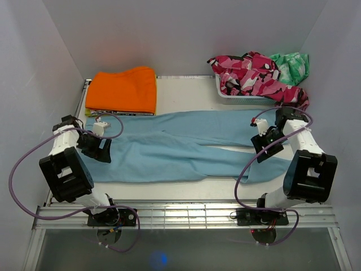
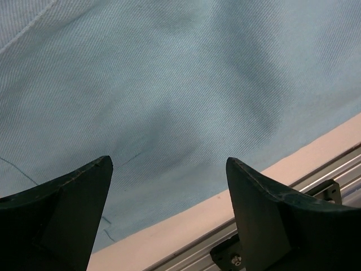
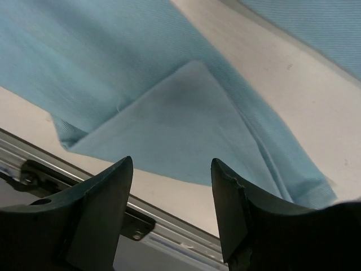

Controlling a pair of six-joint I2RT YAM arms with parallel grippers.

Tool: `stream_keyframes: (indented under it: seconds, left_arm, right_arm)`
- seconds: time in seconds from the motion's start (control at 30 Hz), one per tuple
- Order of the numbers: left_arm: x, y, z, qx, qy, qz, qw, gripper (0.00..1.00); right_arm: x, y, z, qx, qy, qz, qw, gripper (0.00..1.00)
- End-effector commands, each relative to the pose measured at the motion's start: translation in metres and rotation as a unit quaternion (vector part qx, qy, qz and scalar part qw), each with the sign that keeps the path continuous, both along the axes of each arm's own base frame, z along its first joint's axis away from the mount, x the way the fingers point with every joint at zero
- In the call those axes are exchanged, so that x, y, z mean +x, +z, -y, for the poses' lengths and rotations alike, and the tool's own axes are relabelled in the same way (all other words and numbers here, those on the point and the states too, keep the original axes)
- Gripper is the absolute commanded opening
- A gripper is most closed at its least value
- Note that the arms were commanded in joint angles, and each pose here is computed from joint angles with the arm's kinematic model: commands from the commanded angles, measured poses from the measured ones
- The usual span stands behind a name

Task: Fold and stack the trousers
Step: Flatten the trousers out

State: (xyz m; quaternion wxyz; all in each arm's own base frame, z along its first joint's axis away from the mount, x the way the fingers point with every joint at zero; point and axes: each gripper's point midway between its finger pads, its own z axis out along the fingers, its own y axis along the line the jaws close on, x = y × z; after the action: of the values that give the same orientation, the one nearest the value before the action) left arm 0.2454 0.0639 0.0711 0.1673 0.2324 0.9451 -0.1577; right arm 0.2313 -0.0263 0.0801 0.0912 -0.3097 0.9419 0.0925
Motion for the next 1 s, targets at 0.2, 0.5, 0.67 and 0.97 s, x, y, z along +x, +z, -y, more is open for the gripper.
stream_keyframes:
  seconds: [0.2, 0.5, 0.67, 0.97]
  left_arm:
    - [0.01, -0.013, -0.003, 0.03, 0.025, 0.035, 0.999, 0.93]
    - [-0.008, -0.047, -0.017, 0.078, 0.037, 0.001, 0.996, 0.93]
    - [-0.009, -0.056, -0.02, 0.082, 0.044, -0.011, 0.996, 0.92]
    - [-0.005, -0.06, -0.015, 0.065, 0.054, -0.011, 0.996, 0.92]
  right_arm:
    - [0.006, -0.023, -0.046, 0.034, -0.123, -0.045, 0.991, 0.65]
    - [0.013, -0.037, -0.015, -0.054, -0.125, -0.016, 0.99, 0.23]
    - [0.021, -0.01, -0.01, -0.065, -0.115, 0.012, 0.991, 0.08]
    - [0.016, 0.015, -0.033, 0.001, -0.13, 0.012, 0.991, 0.5]
